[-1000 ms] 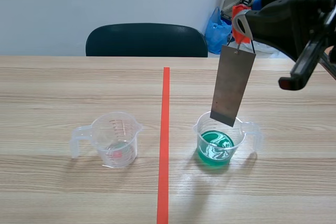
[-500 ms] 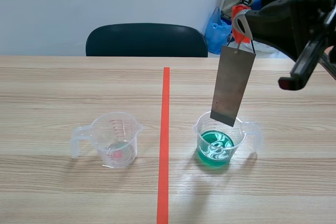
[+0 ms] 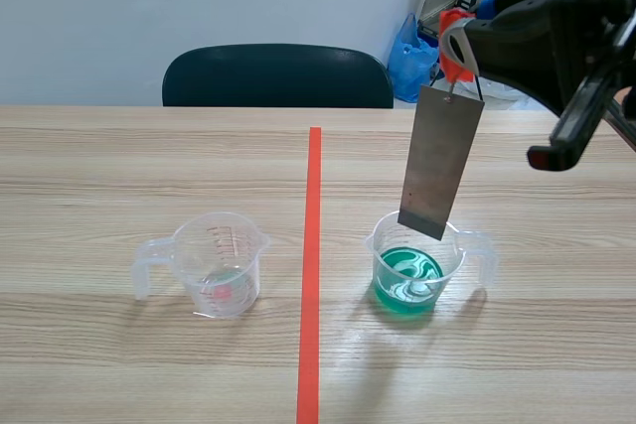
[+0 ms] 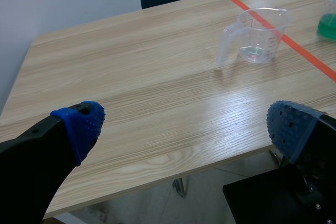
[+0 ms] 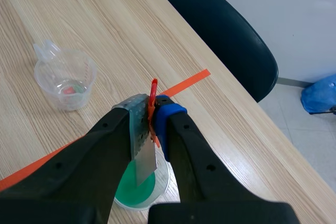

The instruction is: Do the redox reaction experiment

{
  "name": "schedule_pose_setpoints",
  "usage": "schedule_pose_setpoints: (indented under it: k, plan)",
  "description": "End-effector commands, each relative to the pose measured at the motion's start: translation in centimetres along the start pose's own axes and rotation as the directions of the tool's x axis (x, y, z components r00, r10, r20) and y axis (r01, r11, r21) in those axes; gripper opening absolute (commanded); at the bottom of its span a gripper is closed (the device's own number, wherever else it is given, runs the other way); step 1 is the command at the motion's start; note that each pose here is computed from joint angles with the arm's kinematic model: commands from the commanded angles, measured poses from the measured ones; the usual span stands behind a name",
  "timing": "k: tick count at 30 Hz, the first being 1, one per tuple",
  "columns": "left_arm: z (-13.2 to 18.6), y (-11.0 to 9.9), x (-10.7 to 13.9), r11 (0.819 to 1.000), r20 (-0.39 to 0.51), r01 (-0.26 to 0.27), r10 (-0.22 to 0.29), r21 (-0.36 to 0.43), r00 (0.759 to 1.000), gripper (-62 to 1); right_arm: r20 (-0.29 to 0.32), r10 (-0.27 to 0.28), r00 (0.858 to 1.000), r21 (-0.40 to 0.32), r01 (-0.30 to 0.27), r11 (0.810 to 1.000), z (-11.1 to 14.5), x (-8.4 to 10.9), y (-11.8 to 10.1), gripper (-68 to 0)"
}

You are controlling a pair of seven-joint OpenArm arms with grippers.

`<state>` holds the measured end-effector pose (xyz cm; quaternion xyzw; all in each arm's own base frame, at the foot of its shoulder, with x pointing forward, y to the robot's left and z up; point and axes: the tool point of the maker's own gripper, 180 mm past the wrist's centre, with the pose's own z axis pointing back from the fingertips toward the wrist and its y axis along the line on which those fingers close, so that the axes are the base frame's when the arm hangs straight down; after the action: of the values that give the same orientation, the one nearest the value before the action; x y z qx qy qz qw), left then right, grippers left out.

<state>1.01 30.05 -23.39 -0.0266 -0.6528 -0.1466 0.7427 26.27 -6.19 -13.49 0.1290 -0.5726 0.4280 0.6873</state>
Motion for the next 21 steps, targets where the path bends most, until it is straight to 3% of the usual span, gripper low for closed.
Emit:
schedule_pose_setpoints:
  k: [1, 21]
  plan:
    - [-0.11, 0.19, 0.52, 1.0, 0.023, 0.006, -0.006, 0.003, 1.0, 1.4, 0.026, 0.018, 0.999, -0.014, -0.018, 1.0, 0.24, 0.97, -0.36, -66.9]
    - [-0.15, 0.05, 0.48, 1.0, 0.02, 0.011, -0.011, -0.006, 1.0, 1.4, 0.027, 0.018, 0.999, -0.014, -0.018, 1.0, 0.24, 0.98, -0.36, -66.9]
